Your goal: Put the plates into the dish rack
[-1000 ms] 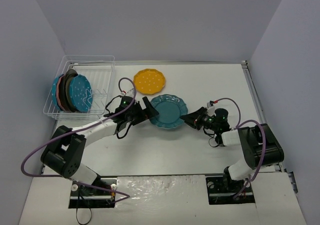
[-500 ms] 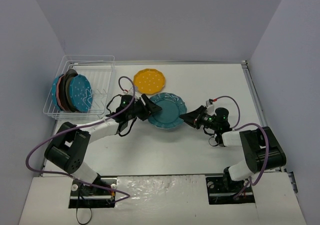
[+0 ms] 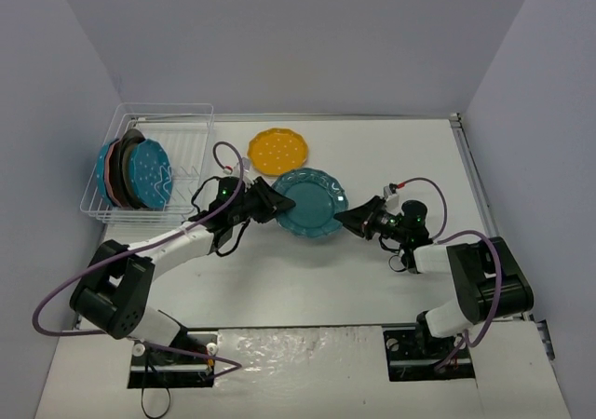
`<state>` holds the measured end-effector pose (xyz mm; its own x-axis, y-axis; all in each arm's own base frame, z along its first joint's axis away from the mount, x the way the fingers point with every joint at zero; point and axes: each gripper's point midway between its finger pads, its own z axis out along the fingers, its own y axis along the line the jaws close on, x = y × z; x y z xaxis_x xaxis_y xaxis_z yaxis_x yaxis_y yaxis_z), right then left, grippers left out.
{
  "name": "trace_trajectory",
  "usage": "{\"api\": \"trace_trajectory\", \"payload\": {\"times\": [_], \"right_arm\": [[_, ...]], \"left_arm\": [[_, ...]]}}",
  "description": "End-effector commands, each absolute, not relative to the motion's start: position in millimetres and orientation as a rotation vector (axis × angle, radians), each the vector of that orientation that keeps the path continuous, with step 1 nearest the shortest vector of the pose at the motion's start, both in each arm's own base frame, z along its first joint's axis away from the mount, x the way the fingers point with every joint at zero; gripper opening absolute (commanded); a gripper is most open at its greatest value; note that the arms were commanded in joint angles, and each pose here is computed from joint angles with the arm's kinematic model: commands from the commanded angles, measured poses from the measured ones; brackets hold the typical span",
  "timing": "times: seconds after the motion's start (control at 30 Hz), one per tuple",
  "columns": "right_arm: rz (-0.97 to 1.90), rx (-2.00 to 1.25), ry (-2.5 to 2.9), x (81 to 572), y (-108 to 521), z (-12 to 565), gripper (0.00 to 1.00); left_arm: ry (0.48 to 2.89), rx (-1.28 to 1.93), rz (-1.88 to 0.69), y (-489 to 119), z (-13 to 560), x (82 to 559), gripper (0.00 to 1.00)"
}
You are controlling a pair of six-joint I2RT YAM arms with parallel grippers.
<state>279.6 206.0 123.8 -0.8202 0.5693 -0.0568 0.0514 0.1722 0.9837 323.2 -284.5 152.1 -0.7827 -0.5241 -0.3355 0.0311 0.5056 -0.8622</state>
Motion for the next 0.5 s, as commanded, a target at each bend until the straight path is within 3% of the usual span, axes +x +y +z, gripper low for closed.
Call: {"api": "trace_trajectory", "payload": {"times": [0.0,0.13,0.3,0.47], "right_arm": [[1.723,0.095,1.671,281.8,213.4,214.8,0.4],[1.686,0.082,1.698,284.1,212.0,209.5,0.78],[1.478,0.038,1.818,296.5,205.4,196.5,0.93],[1.215,0.034,1.953,304.6,185.1,187.6,0.99]], "left_arm": [[1.992,-0.198,-1.351,-296.6,229.8,325.4,0.0],[1.993,-0.126,-1.272,-290.1,245.6,324.5,0.0],[1.975,-0.022,-1.113,-274.2,267.9,325.5,0.0],[1.946,0.048,-1.007,-255.9,291.1,326.2,0.0]]}}
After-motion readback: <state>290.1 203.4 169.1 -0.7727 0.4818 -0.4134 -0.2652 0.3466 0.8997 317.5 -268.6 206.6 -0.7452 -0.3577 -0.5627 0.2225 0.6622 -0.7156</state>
